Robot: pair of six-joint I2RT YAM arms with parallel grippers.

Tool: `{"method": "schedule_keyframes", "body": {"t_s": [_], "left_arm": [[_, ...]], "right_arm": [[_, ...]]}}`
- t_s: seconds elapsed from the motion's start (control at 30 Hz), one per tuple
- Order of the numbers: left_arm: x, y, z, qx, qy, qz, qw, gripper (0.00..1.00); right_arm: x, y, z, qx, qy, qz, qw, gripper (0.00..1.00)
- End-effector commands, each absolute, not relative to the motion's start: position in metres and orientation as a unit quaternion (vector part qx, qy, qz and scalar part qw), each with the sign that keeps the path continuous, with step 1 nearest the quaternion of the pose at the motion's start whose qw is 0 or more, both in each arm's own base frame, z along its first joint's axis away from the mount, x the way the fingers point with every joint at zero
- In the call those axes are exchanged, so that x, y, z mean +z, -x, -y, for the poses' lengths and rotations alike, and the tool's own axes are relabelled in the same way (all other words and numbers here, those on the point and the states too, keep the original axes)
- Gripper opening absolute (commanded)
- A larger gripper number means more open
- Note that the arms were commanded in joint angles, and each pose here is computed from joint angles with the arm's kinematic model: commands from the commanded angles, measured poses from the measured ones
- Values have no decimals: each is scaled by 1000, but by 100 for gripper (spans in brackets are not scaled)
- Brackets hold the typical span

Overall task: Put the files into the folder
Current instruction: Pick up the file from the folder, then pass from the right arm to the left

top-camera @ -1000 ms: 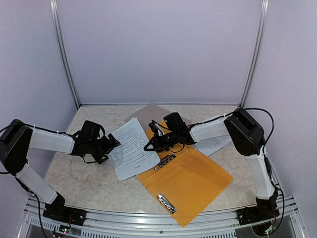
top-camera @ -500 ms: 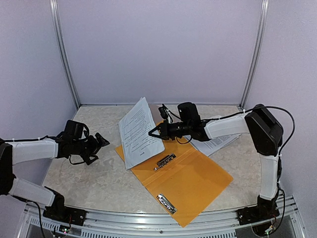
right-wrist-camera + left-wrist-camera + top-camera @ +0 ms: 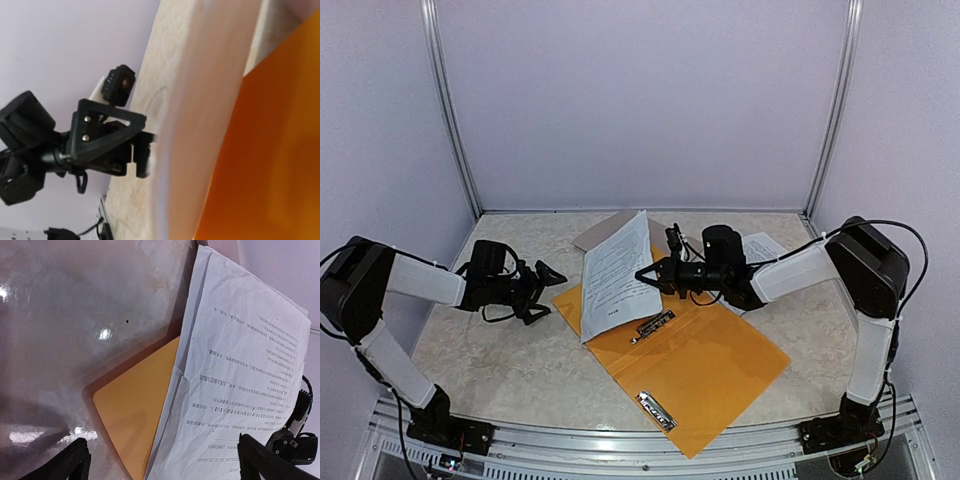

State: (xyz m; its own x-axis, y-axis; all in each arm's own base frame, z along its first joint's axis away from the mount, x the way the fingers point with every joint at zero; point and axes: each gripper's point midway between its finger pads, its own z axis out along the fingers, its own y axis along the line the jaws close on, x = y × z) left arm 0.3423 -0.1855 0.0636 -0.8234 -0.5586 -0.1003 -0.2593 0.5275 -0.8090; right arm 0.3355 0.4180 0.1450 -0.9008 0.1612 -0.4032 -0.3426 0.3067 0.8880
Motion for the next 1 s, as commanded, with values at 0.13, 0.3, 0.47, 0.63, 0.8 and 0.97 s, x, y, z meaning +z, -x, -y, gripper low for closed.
{"method": "schedule_keyframes", "body": {"t_s": [0.13, 0.3, 0.47, 0.63, 0.8, 0.97], "left_arm": [[86, -361, 230, -483, 195, -839, 158, 99], [85, -357, 243, -485, 186, -842, 145, 98], [70, -356, 250, -489, 200, -841, 117, 93], [64, -356, 261, -501, 198, -837, 98, 91], [67, -358, 278, -537, 186, -819, 77, 81], [66, -358, 297, -566, 178, -803, 56, 72]], "right_arm": [[170, -335, -396, 641, -31, -731, 232, 0], [178, -333, -393, 665, -49, -711, 224, 0], [182, -332, -393, 677, -58, -701, 218, 0], [183, -331, -392, 681, -64, -696, 217, 0], [178, -330, -390, 680, -67, -698, 215, 0], [170, -327, -388, 676, -72, -703, 210, 0]]}}
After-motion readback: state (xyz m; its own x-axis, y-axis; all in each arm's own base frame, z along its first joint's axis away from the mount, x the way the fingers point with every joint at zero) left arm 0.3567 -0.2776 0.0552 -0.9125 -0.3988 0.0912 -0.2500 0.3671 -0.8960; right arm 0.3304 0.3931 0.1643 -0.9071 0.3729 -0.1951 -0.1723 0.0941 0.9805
